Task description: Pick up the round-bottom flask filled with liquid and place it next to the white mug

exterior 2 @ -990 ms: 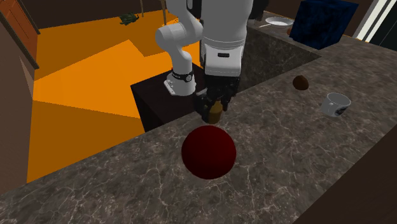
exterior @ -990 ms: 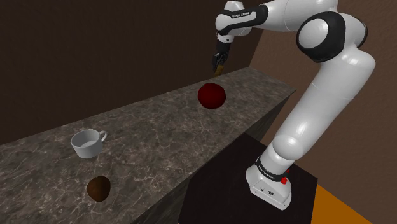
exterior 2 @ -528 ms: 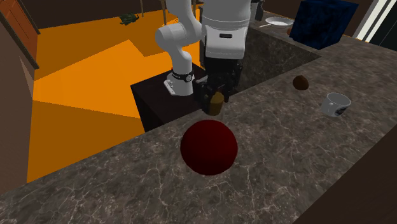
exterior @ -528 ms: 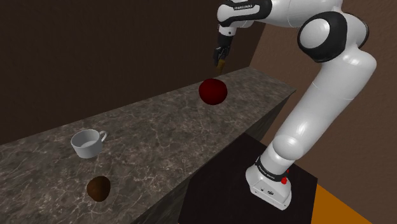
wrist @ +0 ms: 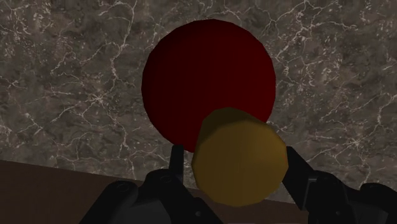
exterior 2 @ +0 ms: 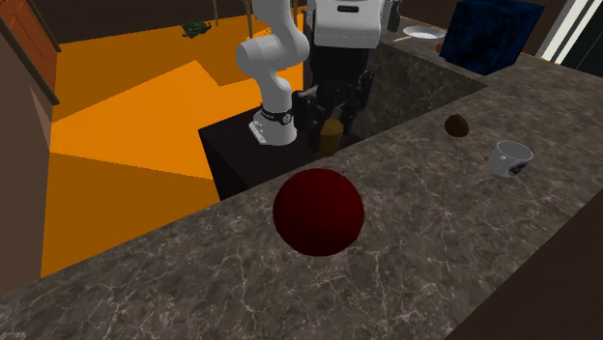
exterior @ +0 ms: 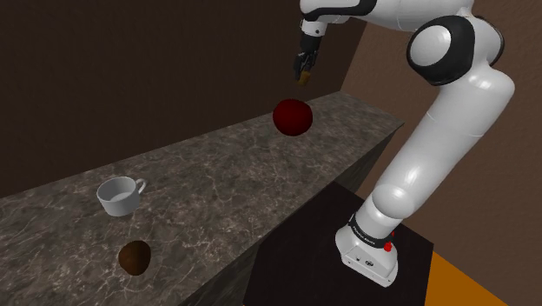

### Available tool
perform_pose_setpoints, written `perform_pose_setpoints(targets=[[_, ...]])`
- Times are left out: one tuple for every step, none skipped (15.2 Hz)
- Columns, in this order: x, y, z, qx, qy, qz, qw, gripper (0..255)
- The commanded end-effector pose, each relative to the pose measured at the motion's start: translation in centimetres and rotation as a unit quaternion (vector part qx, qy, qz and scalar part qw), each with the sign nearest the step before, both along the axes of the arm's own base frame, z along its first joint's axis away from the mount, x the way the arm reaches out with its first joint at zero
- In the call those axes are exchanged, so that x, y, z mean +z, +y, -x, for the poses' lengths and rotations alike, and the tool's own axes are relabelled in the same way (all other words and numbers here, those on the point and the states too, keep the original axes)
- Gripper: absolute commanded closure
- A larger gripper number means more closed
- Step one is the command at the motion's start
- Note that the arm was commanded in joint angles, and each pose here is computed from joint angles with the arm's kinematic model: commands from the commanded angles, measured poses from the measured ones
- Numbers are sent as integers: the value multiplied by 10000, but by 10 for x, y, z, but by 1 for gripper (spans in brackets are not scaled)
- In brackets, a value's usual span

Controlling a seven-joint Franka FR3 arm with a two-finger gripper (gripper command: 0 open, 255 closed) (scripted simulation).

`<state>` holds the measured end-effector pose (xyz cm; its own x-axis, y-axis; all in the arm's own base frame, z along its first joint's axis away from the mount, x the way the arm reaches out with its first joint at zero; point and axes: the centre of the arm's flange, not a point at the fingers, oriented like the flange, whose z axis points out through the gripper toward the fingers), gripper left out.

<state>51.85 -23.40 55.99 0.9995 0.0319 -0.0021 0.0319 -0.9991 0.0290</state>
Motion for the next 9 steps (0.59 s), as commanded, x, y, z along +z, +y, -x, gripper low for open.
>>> perform_pose_setpoints(targets=[[12,-1,0,0,-18,6,10000,255],[17,-1,0,0,-18,6,10000,255],[23,-1,0,0,-18,6,10000,255],[28,-1,0,0,-18,6,10000,255],[33,-1,0,0,-18,6,10000,255],[38,-1,0,0,-18,6,10000,255],[44,-1,0,0,-18,6,10000,255],[49,-1,0,0,-18,6,10000,255],[54,-1,0,0,-18,6,10000,255]])
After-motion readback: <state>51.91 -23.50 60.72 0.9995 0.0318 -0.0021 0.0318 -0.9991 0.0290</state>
